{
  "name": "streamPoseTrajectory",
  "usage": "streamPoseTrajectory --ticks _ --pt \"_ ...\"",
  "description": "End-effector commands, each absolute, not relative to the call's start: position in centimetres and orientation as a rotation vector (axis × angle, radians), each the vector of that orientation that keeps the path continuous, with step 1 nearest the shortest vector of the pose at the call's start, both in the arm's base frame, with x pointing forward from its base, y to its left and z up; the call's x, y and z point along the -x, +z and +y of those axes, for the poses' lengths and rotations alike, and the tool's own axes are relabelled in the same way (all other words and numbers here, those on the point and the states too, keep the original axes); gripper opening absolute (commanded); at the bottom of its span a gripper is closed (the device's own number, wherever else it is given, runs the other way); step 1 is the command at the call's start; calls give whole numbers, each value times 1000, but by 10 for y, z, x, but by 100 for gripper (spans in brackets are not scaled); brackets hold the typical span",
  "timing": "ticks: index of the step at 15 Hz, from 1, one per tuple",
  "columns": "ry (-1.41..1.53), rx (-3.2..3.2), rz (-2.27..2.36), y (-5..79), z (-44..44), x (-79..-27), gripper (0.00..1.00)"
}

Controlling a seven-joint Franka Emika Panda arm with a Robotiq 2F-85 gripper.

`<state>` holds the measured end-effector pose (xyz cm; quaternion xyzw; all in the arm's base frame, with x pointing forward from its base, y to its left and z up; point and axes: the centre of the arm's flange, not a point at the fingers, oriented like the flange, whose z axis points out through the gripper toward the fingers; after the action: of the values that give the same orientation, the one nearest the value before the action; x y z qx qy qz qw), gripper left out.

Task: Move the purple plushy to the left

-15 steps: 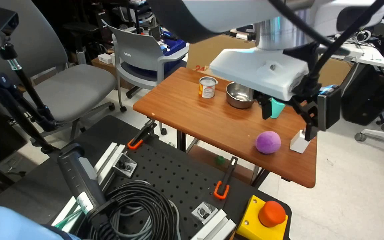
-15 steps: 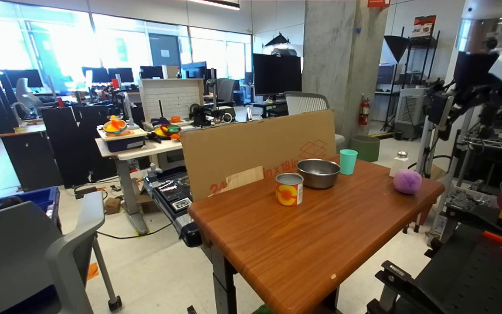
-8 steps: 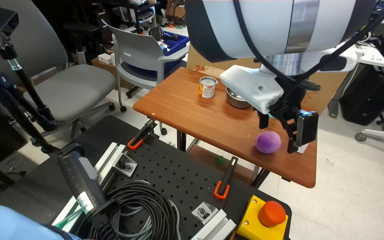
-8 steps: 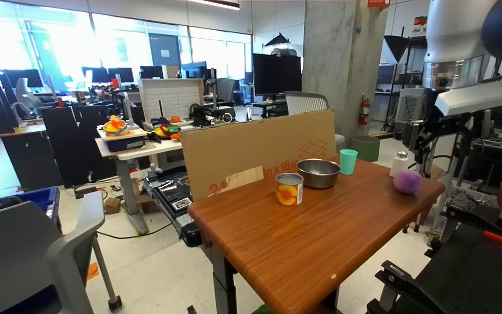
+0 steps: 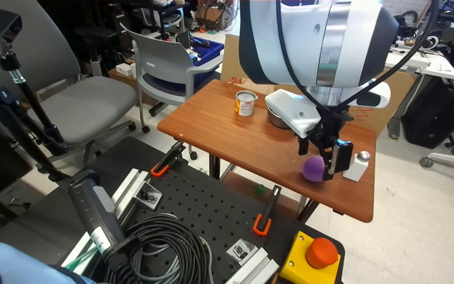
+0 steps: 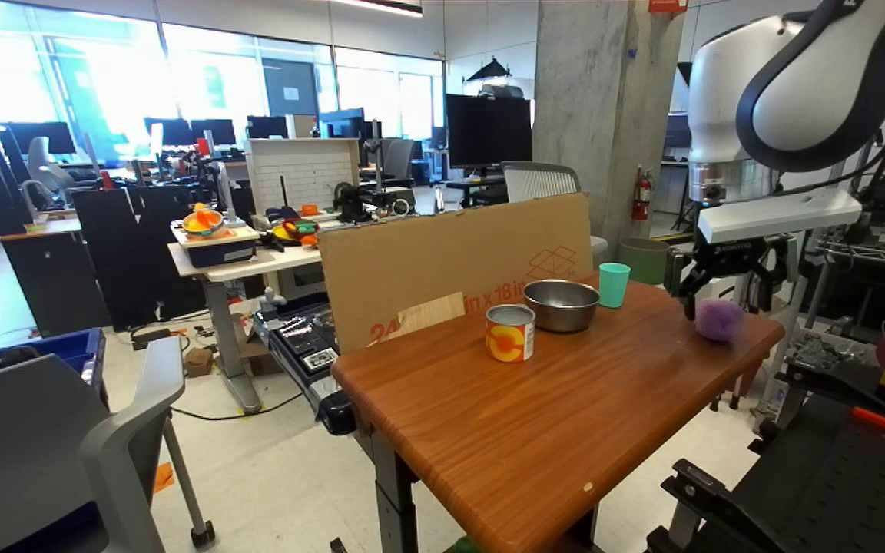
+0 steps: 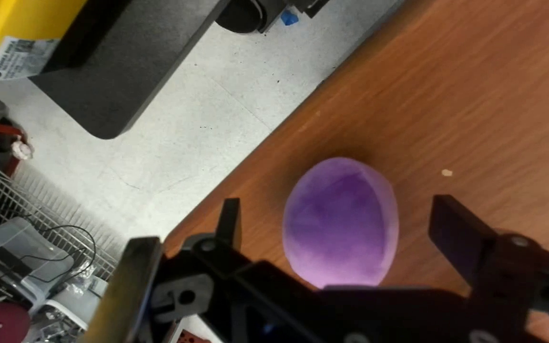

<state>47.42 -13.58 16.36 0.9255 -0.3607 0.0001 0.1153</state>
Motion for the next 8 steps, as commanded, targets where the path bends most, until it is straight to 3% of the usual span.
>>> streamPoseTrajectory --ticks 1,2,3,8 --pt "32 -2786 -950 152 -133 -494 100" --pt "41 -2805 -913 153 -132 -496 75" --pt "50 -2817 -871 154 -130 -497 72" --pt "73 -2902 -673 175 -117 -498 34"
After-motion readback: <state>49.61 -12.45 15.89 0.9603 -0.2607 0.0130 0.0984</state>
